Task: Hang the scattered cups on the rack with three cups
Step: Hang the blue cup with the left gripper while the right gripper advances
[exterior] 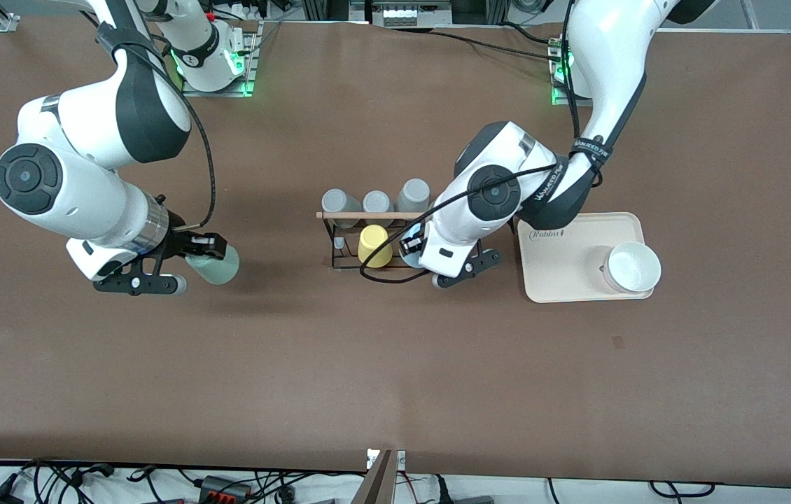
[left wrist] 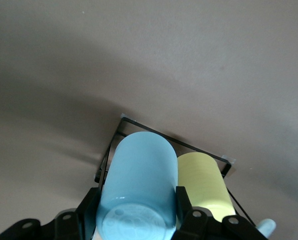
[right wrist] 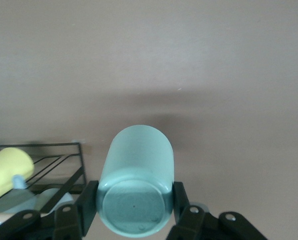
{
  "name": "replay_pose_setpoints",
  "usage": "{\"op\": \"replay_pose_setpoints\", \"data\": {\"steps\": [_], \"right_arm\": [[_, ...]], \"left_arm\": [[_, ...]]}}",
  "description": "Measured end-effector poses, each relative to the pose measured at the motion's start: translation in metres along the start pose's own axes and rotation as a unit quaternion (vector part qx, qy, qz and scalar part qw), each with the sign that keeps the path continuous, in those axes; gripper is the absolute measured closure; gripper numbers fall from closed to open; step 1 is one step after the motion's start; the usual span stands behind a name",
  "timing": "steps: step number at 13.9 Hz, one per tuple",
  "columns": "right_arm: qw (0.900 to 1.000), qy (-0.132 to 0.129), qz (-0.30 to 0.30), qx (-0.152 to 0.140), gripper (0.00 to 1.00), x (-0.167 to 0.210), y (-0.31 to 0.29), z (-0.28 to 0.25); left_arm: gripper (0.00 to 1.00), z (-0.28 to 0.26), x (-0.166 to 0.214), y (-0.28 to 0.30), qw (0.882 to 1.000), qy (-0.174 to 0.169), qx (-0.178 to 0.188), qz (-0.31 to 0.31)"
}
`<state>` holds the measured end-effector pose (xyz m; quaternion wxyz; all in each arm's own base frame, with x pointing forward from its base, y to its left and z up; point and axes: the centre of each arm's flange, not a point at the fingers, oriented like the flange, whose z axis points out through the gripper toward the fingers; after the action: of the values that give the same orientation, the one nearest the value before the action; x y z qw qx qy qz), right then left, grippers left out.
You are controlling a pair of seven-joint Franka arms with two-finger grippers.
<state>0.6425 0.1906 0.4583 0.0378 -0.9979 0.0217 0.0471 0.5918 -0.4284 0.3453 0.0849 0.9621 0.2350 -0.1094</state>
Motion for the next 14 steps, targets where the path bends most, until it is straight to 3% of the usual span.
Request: {"op": "replay_pose_setpoints", "data": {"steps": [4, 6, 8, 11, 14], "right_arm": [[1.0, -0.008, -0.021, 0.003, 0.36, -0.01, -0.032, 0.009], [0.999, -0.014, -0.03, -0.001, 0.36, -0.015, -0.05, 0.02], [0.999, -0.015, -0.039, -0.002, 0.36, -0.019, -0.069, 0.032], [1.0, 0.006, -0.023, 0.005, 0.36, -0.025, -0.109, 0.046], [1.0, 0.015, -0.002, 0.009, 0.36, -0.04, -0.16, 0.057]], "left_arm": [[0.34, 0.022, 0.001, 0.0, 1.0, -0.003, 0.014, 0.003], [0.2, 0.006, 0.025, -0.008, 1.0, 0.007, 0.004, -0.013], [0.02, -0.028, 0.064, -0.027, 0.999, 0.022, -0.017, -0.04], [0.0, -0.102, 0.115, -0.082, 0.998, 0.034, -0.019, -0.053], [0.0, -0.183, 0.119, -0.14, 0.999, 0.024, 0.011, -0.018]]}}
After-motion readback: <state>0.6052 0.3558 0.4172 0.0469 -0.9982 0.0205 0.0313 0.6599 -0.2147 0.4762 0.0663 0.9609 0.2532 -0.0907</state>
